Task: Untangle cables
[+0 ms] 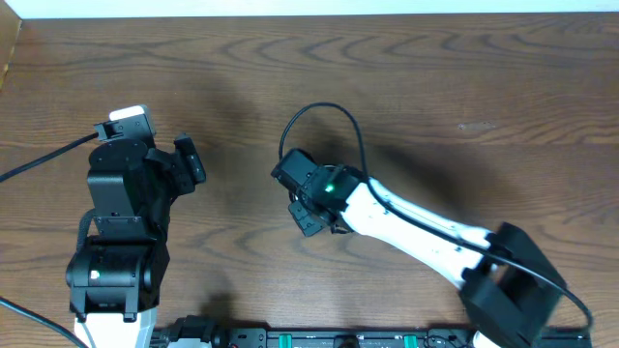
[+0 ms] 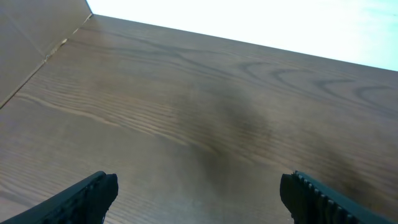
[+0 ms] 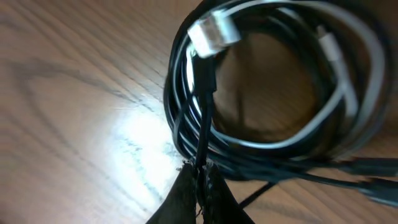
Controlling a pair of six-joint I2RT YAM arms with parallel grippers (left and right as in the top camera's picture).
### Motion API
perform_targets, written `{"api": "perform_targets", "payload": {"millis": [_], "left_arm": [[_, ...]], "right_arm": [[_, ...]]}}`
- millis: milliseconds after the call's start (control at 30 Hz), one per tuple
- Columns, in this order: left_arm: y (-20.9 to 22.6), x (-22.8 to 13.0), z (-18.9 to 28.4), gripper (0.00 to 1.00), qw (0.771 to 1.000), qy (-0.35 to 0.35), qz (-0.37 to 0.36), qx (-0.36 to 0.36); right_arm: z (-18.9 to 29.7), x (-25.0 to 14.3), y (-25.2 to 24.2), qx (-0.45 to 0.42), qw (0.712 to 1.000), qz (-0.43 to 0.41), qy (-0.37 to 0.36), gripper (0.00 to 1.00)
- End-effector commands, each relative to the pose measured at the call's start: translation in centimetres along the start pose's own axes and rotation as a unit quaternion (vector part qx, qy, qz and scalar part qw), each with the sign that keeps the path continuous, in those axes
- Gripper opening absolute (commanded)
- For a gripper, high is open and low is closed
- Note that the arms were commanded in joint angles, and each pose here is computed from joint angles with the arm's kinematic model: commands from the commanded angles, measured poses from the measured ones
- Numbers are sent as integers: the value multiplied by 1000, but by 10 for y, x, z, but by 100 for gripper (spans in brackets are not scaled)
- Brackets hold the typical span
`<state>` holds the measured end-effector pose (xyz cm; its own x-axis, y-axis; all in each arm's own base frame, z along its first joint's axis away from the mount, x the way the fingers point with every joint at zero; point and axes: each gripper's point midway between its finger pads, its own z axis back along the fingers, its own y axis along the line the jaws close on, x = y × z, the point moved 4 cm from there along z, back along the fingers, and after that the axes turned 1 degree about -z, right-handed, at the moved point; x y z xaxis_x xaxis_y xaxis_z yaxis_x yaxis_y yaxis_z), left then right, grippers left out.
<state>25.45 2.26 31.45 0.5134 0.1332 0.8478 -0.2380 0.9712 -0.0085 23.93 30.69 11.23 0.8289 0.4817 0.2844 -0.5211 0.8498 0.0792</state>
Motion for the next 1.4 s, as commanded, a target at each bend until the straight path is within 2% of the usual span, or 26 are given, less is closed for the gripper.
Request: {"api": "perform_targets", "payload": {"millis": [0,200,433,633,800,833,900,933,1200,1300,1367], "left_arm": [[0,5,3,88,1000,-7,-5,-1],[0,5,3,89,1000,-7,-5,-1],[0,5,3,89,1000,-7,-5,-1],[0,5,3,89,1000,-7,-5,-1],[0,5,3,89,1000,-7,-5,-1],[0,5,3,89,1000,-7,-5,-1],[0,5,3,89,1000,-7,-5,-1],[0,5,3,88,1000,-7,-5,-1],[0,5,3,89,1000,-7,-5,-1],[0,5,3,89,1000,-7,-5,-1],[0,5,3,89,1000,-7,-5,-1]], "right_arm": [[30,14,3,7,999,-1,-44,1],[65,21,-10,-28,995,-13,-98,1],[111,29,-38,-104,977,-54,-180,2],[95,20,-30,-79,986,-49,-141,1],[68,6,-33,-93,989,-80,-86,2],[64,4,-33,-98,989,-82,-77,22],[54,-1,-35,-107,990,-78,-57,77],[50,-3,-35,-110,990,-77,-49,98],[14,-6,-12,-44,999,-28,5,98],[5,3,1,-4,1000,-23,-8,84],[0,14,12,28,999,-24,-26,80]]}}
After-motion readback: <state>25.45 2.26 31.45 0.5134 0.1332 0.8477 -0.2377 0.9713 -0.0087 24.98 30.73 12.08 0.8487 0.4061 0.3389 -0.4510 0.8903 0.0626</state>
